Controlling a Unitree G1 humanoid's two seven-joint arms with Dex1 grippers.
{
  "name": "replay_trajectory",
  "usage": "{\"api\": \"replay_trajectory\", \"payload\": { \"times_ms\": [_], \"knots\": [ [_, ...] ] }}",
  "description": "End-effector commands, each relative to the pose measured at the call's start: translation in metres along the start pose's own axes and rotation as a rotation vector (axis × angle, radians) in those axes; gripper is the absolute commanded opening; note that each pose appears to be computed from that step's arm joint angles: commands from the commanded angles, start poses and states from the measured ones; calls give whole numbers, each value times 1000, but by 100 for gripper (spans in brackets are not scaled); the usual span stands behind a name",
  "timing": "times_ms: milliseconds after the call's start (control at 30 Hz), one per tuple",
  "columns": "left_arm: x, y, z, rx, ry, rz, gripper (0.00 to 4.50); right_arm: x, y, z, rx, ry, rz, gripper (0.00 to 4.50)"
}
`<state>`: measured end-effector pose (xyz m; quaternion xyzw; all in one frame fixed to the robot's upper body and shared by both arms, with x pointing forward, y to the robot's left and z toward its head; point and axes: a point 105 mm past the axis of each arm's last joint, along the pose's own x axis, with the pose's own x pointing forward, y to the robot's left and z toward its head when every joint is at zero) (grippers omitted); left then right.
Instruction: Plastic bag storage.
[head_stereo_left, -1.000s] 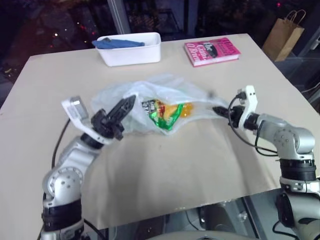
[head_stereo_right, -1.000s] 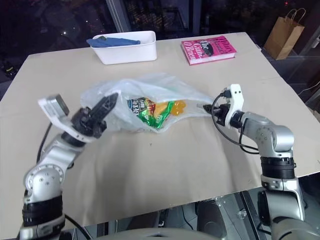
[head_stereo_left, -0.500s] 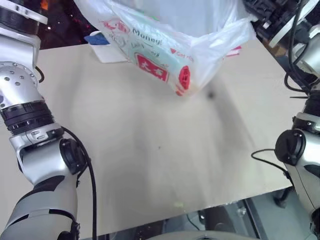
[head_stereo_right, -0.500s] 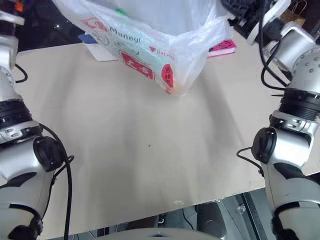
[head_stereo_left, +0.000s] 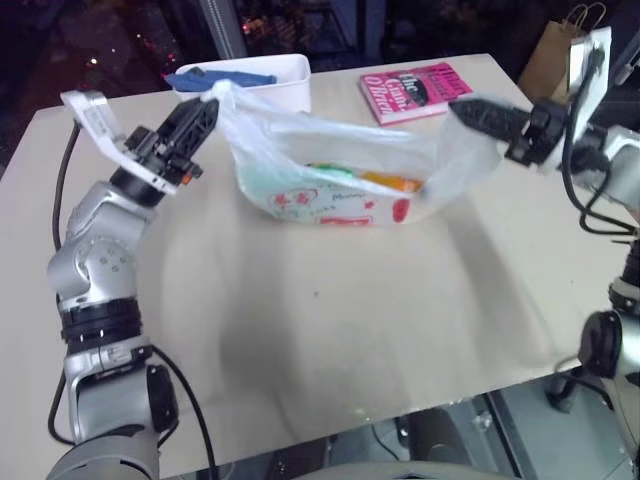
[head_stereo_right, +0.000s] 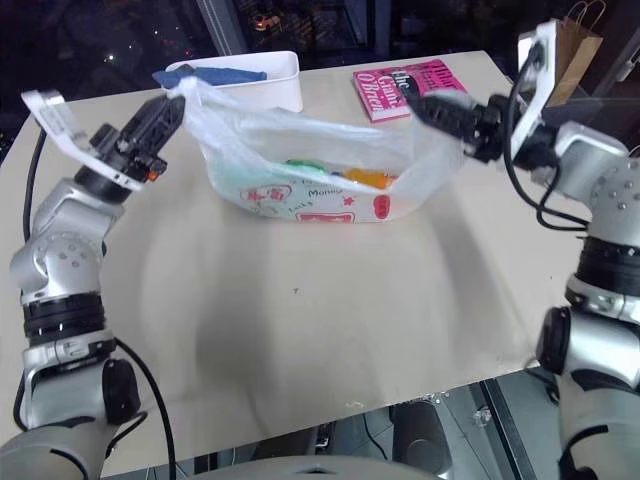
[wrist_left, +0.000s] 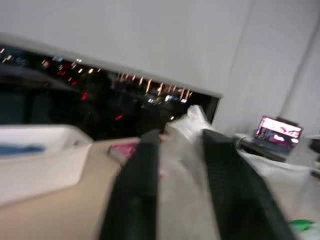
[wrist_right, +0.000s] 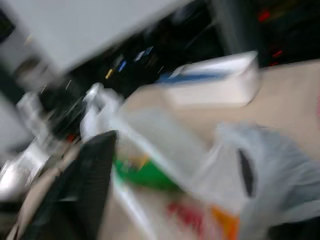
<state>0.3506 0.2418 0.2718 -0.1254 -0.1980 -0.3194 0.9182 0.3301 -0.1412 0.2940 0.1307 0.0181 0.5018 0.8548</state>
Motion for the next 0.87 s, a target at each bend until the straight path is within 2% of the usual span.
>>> {"api": "replay_trajectory", "payload": {
  "times_ms": [33,133,167,267,400,533,600,700,867],
  "knots": [
    [-17,-8,14,11,-3,-31,309,-19,16,-17,-79,129,73,450],
    [-33,-18,5,-18,70,-66,439,-42,0,-45,-173,312,-18,450],
    [-40,-22,0,-35,104,-79,446,-51,-4,-54,-196,373,-38,450],
    [-61,-36,-15,-94,203,-107,446,-74,-15,-71,-276,487,-90,450],
    [-93,-46,-46,-53,383,-67,446,-100,-29,-83,-349,482,-177,450],
    [-125,-61,-77,-49,565,-5,446,-132,-39,-115,-391,590,-259,450],
    [-140,-74,-91,-48,599,21,446,-141,-43,-126,-370,487,-321,450],
    [-149,-78,-104,0,625,74,446,-143,-47,-130,-381,352,-358,450],
    [-144,-81,-119,41,612,100,446,-152,-58,-147,-411,398,-301,450]
  ]
}}
